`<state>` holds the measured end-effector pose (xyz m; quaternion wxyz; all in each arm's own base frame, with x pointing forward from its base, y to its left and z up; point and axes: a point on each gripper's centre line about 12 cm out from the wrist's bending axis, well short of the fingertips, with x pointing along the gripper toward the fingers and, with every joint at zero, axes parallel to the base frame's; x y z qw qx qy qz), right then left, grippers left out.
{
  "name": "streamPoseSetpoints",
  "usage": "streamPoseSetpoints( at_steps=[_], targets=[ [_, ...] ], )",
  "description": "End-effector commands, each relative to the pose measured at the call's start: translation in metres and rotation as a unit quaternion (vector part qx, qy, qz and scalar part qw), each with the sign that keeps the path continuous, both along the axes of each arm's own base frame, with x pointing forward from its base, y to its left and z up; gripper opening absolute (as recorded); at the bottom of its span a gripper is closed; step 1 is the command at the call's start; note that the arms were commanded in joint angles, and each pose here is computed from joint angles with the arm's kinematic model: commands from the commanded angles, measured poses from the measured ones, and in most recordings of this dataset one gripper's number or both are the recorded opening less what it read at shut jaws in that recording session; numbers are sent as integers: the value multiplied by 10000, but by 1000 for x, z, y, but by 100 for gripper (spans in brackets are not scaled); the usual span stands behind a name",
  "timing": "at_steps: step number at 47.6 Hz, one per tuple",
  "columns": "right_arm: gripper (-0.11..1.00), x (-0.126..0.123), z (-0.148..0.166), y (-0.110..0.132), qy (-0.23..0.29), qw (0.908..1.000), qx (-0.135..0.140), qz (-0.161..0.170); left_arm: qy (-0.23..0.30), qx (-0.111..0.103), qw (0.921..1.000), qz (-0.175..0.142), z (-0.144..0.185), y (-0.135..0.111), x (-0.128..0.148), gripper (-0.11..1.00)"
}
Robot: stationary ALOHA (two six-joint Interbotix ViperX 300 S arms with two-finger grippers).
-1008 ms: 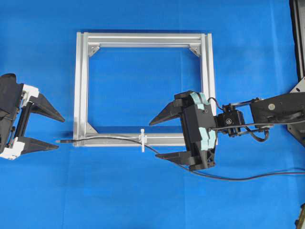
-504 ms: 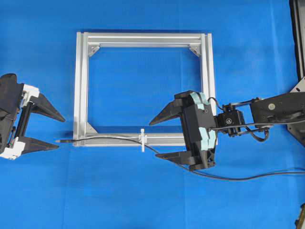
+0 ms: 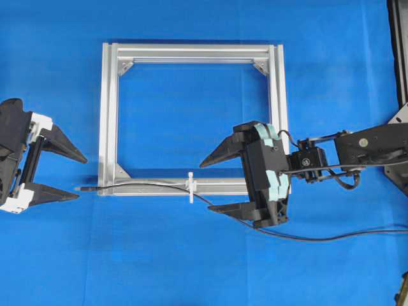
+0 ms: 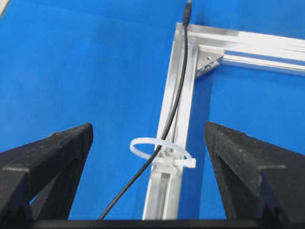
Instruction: Insert the wire through the string loop located in the center.
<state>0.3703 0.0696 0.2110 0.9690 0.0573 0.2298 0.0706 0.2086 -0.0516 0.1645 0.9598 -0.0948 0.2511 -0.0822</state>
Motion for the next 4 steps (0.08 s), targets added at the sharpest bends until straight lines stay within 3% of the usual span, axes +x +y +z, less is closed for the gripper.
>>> streamPoseSetpoints(
  at_steps=[1,4],
  targets=[
    [84,2,15,0,-206,9998,25,7,-122,-18,9999,0,7,-1,5,87],
    [84,2,15,0,-213,9998,27,7,-124,-11,9999,4,7,-1,5,87]
  ],
)
